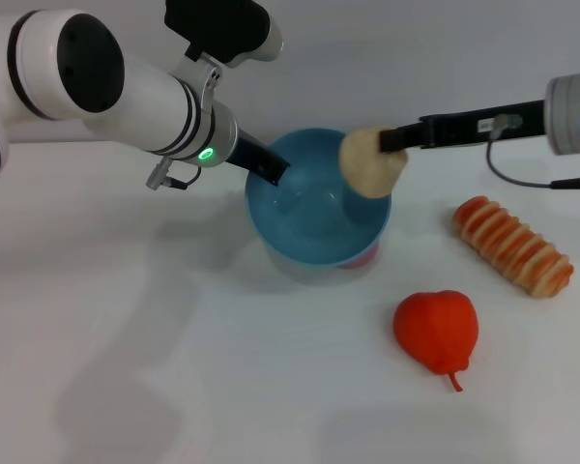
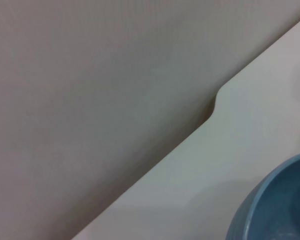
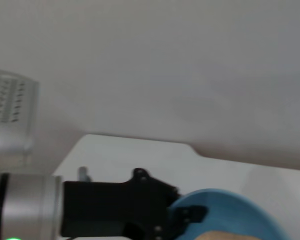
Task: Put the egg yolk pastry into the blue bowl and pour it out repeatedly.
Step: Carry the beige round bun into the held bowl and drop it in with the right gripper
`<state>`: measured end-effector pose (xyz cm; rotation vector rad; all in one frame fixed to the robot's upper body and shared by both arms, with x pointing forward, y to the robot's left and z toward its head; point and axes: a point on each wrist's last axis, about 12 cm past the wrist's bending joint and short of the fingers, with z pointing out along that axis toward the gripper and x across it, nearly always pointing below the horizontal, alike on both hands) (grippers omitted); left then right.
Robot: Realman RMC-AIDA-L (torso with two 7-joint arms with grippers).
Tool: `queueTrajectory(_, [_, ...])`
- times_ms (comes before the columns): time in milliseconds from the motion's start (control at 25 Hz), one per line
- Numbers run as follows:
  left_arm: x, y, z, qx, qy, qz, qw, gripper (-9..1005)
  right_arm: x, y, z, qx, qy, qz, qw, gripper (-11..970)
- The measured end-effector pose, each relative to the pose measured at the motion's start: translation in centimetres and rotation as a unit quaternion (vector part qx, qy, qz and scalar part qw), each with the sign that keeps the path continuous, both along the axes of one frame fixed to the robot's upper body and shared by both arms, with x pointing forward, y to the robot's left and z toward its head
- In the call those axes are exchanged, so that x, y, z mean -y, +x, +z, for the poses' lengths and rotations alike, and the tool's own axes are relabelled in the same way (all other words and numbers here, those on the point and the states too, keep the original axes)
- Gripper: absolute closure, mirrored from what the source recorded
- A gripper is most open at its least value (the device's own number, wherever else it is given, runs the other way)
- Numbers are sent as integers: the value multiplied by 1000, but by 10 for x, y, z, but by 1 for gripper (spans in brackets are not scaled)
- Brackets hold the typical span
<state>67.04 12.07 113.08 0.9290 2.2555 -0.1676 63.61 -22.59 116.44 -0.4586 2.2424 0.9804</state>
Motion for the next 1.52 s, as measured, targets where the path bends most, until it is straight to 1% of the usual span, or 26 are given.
queueTrajectory(120, [-1,0,0,1,-2,2,1000,996,-7,0,-5,3,12,12,1000,952])
queueTrajectory(360, [0,0,0,2,-3,1,1000,996,-15,2,-8,12,10,31,999,939])
queueTrajectory(600, [-1,0,-1,0,-3,3,1000,997,-10,2,-11,15,11,19,1000,923])
queueTrajectory(720, [-1,0,-1,-1,-4,4,1000,997,-7,1,-13,15,11,13,1000,710])
queueTrajectory(760, [-1,0,-1,-1,-5,4,1000,997,-5,1,-13,16,12,10,1000,690])
queueTrajectory(840, [-2,0,-1,-2,-5,5,1000,997,1,-1,-13,21,22,-4,1000,650])
queueTrajectory(960, [-6,1,1,-7,-1,7,1000,997,20,-7,-13,36,41,-39,998,591])
queueTrajectory(1120, [-16,6,9,-14,3,19,1000,996,56,-23,-19,52,61,-100,992,511])
queueTrajectory(1200, [-22,9,14,-14,12,25,1000,996,72,-32,-26,49,69,-125,989,480])
queueTrajectory(1360, [-23,9,19,-28,32,18,999,996,87,-43,-36,39,70,-149,986,438])
queueTrajectory(1520, [-23,7,19,-40,49,12,998,996,91,-47,-39,38,68,-153,985,438])
